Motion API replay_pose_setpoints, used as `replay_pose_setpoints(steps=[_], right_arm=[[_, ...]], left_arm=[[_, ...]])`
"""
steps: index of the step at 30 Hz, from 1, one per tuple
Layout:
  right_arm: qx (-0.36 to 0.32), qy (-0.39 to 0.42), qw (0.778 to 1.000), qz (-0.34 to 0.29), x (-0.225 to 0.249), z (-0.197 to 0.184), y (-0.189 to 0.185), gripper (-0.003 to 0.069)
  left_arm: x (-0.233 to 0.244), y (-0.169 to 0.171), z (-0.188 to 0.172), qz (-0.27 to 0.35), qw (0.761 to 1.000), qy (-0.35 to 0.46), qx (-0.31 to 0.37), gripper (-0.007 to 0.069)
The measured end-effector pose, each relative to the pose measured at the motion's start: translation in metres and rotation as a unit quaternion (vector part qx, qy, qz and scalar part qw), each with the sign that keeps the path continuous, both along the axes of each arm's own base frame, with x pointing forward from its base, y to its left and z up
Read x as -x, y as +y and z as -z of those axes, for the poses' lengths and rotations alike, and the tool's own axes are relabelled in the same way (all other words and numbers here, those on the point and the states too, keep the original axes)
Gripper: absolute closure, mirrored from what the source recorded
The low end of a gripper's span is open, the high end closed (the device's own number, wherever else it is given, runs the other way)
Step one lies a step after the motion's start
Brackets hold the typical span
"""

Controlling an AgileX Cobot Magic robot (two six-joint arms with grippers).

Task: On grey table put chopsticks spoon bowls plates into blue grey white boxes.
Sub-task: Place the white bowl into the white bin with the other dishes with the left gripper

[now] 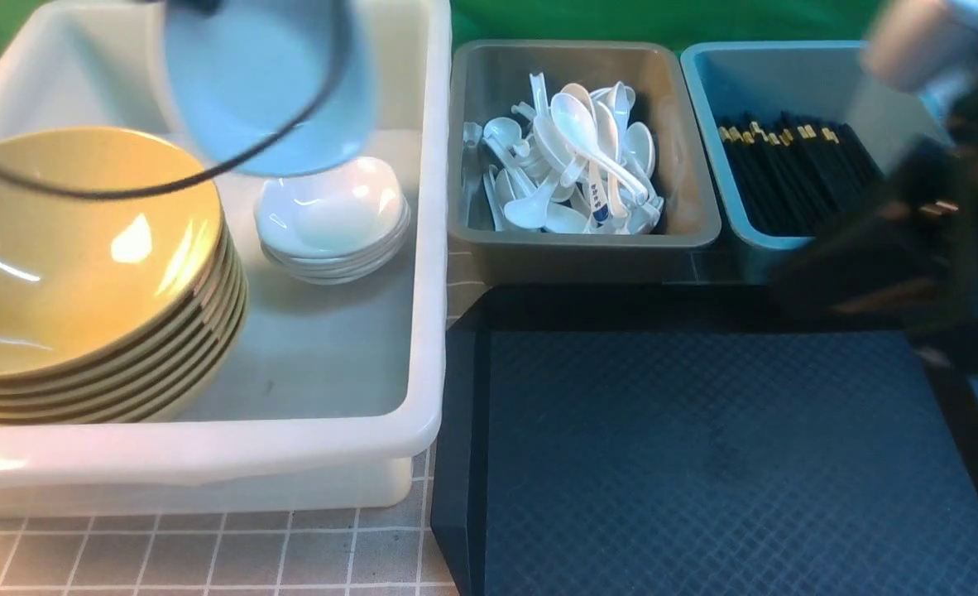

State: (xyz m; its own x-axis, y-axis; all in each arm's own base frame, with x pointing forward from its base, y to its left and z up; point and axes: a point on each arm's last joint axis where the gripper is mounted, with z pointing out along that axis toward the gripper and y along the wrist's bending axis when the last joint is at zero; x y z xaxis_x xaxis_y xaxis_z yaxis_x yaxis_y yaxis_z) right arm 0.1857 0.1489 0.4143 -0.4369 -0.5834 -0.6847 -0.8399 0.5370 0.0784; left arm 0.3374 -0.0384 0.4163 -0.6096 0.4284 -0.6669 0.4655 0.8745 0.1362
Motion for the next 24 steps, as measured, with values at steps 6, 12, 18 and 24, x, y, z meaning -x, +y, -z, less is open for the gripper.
replay_pose_setpoints(steps=[6,12,18,24], right_arm=[[0.009,-0.008,0.999,-0.042,-0.013,0.0,0.031,0.0634],[0.038,-0.021,0.998,-0.044,-0.03,0.005,0.043,0.0631],[0.069,-0.055,0.996,-0.028,-0.044,0.011,0.044,0.0628],[0.084,-0.067,0.994,-0.026,-0.055,0.02,0.048,0.0624]], left_arm=[[-0.034,0.014,0.052,-0.002,1.0,0.015,0.024,0.062],[-0.077,0.01,0.102,0.009,0.999,0.006,0.047,0.062],[-0.107,0.01,0.137,0.009,0.999,0.014,0.045,0.0588],[-0.125,0.011,0.154,0.025,0.998,0.043,0.029,0.0452]])
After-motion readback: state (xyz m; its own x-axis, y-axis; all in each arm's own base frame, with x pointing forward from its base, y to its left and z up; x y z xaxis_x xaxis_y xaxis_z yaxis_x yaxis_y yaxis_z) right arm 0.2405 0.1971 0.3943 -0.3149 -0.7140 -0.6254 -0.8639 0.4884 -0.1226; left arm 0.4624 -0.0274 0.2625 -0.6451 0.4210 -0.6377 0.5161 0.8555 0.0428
